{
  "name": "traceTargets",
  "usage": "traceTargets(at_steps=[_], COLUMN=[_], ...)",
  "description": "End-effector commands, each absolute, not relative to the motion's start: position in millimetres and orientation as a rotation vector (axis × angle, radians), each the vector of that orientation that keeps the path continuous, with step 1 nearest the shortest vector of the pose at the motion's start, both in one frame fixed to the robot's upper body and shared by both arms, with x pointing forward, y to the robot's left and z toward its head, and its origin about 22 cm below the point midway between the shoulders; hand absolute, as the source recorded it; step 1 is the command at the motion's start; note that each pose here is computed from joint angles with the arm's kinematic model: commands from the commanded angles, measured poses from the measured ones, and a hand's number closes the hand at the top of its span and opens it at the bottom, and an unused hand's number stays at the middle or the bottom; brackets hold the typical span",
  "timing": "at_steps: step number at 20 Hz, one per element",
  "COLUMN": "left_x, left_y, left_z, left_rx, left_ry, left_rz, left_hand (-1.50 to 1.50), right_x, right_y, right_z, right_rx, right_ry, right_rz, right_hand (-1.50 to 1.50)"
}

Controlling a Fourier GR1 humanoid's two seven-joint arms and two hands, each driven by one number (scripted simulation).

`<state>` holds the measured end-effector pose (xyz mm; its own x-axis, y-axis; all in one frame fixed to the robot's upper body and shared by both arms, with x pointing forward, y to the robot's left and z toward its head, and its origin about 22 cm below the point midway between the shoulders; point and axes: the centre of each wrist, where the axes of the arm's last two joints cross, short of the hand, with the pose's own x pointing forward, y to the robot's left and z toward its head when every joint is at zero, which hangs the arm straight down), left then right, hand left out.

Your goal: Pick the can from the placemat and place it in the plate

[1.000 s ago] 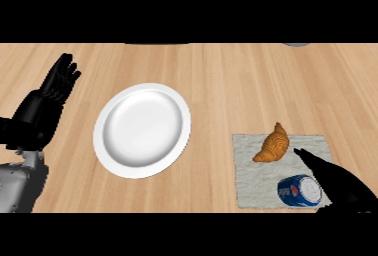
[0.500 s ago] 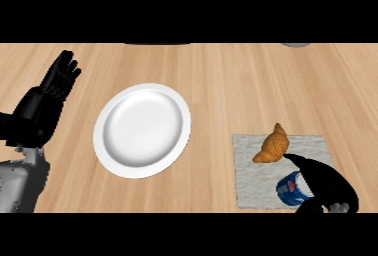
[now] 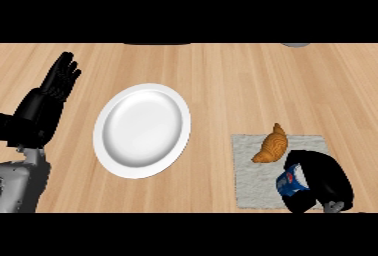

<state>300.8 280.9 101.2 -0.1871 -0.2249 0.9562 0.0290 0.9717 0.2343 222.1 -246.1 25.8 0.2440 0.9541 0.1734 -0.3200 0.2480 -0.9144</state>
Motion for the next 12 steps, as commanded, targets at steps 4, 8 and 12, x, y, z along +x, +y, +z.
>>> traceTargets(at_steps=[4, 8, 12], left_x=[304, 296, 297], left_y=[277, 283, 293], left_z=[95, 88, 100], left_rx=[0.128, 0.158, 0.162], left_ry=[-1.74, -1.735, -1.747], left_rz=[-0.233, -0.221, -0.223], left_hand=[0.0, 0.0, 0.0], right_x=[195, 186, 190], right_y=[-260, -249, -230], right_z=[6, 44, 77], right_rx=[-1.178, -1.233, -1.132], right_ry=[-0.863, -0.988, -1.141], right_rz=[0.996, 0.964, 0.952], right_hand=[1.5, 1.5, 1.5])
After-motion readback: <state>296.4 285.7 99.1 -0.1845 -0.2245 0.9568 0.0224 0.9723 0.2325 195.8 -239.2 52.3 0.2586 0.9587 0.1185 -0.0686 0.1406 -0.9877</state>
